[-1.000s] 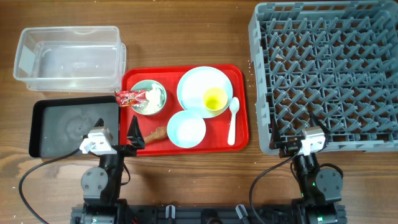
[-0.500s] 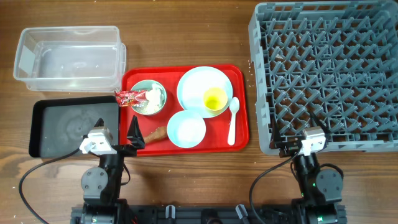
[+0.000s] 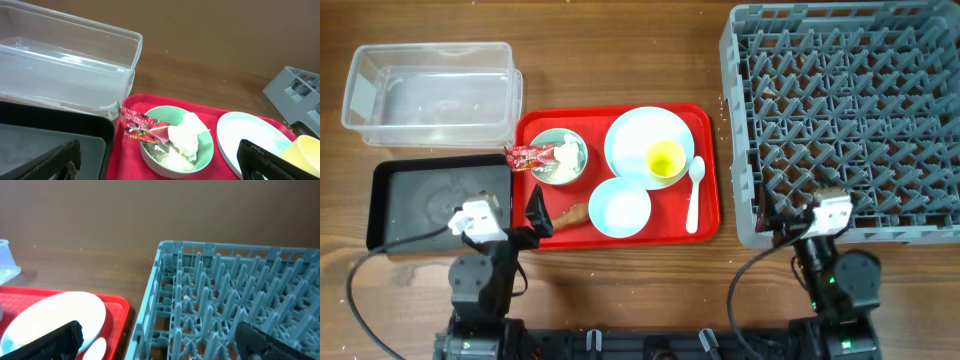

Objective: Sort waste into correct bins and load items into the dishwasher rack
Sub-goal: 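Grasp the red snack wrapper on the red tray with the left gripper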

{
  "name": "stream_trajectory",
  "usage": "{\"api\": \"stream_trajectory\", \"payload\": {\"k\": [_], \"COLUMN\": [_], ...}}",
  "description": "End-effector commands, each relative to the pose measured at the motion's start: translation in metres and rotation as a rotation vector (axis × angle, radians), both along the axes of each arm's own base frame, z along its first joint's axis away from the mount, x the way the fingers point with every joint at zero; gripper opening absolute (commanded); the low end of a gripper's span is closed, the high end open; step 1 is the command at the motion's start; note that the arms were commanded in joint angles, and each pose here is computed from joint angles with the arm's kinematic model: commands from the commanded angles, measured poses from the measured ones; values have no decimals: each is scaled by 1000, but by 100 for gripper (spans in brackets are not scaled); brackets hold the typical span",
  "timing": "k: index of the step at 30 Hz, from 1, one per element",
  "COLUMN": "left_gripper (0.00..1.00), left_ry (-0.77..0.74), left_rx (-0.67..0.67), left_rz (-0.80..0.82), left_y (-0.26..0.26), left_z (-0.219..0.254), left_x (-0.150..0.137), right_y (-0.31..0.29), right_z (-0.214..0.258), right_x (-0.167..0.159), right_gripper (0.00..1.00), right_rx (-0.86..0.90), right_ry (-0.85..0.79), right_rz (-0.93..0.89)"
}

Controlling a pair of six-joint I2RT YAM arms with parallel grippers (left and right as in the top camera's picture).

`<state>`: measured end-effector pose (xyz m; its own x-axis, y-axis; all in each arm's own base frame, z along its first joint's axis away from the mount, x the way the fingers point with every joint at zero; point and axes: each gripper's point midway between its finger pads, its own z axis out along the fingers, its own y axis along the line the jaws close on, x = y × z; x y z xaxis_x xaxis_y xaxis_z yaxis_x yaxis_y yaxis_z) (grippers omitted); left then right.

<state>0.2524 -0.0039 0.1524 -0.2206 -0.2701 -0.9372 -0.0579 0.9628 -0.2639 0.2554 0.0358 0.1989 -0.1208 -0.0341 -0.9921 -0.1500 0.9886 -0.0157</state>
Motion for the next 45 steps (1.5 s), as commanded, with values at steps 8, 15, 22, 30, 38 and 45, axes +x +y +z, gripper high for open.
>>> {"api": "stream_trajectory", "payload": {"k": [8,15,22,30,38,45], "left_gripper": [100,100,89,66,46,4], "left_ry": [481,565,760,782,820,749], "left_rx": [-19,-45,-250,-263,-263,-263], "left_rz": [-51,-66,122,108,112,103], "left_y": [-11,-14,7,5,5,5], "left_z": [47,26,-44,-73,-90,-75], "left_x": [34,46,71,95,97,107], "right_y": [2,4,4,4,4,3], "right_z": [36,26,25,24,24,24], "right_x": [45,53,52,51,51,51], "right_gripper": [100,100,100,100,100,100], "right_rx": [-44,-48,-49,-50,-50,-55], "right_ry": [481,556,565,569,569,568], "right_rz": [-23,-18,-19,-19,-18,-25]}}
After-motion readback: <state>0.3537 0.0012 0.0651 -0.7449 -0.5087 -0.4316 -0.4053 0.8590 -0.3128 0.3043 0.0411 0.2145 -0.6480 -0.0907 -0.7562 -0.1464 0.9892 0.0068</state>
